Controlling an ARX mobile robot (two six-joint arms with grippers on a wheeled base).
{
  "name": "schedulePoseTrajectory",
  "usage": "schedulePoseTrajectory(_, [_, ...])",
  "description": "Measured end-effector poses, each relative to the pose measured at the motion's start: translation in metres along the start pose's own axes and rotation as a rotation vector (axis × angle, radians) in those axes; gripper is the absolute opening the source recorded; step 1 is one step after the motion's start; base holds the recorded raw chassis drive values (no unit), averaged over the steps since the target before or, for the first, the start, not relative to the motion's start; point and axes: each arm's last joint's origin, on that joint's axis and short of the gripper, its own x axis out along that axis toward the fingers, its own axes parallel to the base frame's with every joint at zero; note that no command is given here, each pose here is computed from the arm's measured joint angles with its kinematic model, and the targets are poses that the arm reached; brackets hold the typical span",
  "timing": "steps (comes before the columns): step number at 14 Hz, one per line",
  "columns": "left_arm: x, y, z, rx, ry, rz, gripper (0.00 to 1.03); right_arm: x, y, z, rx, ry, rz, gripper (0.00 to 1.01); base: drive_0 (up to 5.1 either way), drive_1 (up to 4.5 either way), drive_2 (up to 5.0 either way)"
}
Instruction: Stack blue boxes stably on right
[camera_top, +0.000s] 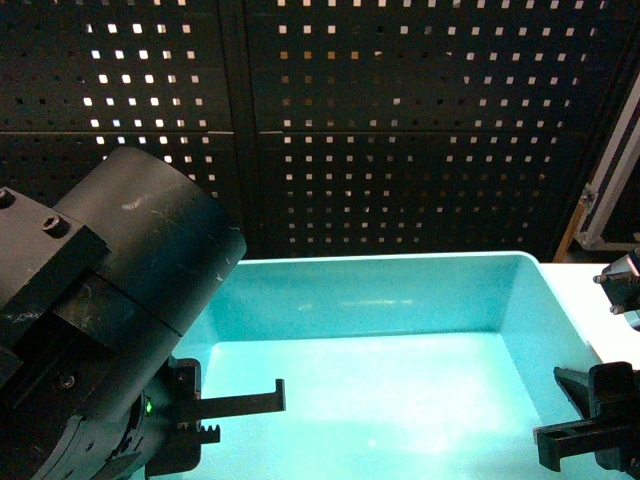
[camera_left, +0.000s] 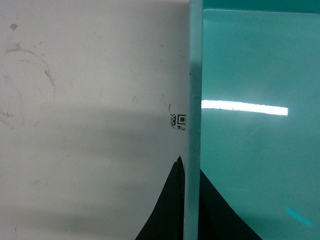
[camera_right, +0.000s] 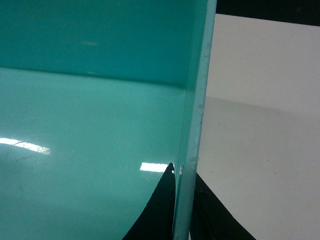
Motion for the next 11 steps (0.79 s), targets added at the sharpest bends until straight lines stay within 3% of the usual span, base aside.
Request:
schedulePoseTrajectory(3, [-0.002,0.002,-0.001,-0.003,-0.016,-0.005,0.02,0.0,-0.003,0.001,0.011,-0.007,0.003,0.07,0.0,0.0,0.0])
schedulePoseTrajectory(7, [-0.014,0.002,0.007,0.026,-0.084,-0.035,0.02,-0.005,-0.01,0.005,0.052,0.006,-0.008,0.07,0.0,0.0,0.0])
schedulePoseTrajectory(9, [-0.023,0.002,0.017,0.049,-0.134,-0.059,0.02,-0.012,-0.018,0.018,0.085,-0.018,-0.011,0.07,0.0,0.0,0.0])
schedulePoseTrajectory(11, [-0.036,0.002,0.034,0.053,-0.217,-0.092,0.02,-0.019,-0.025,0.044,0.095,-0.094,-0.018,0.07,0.0,0.0,0.0])
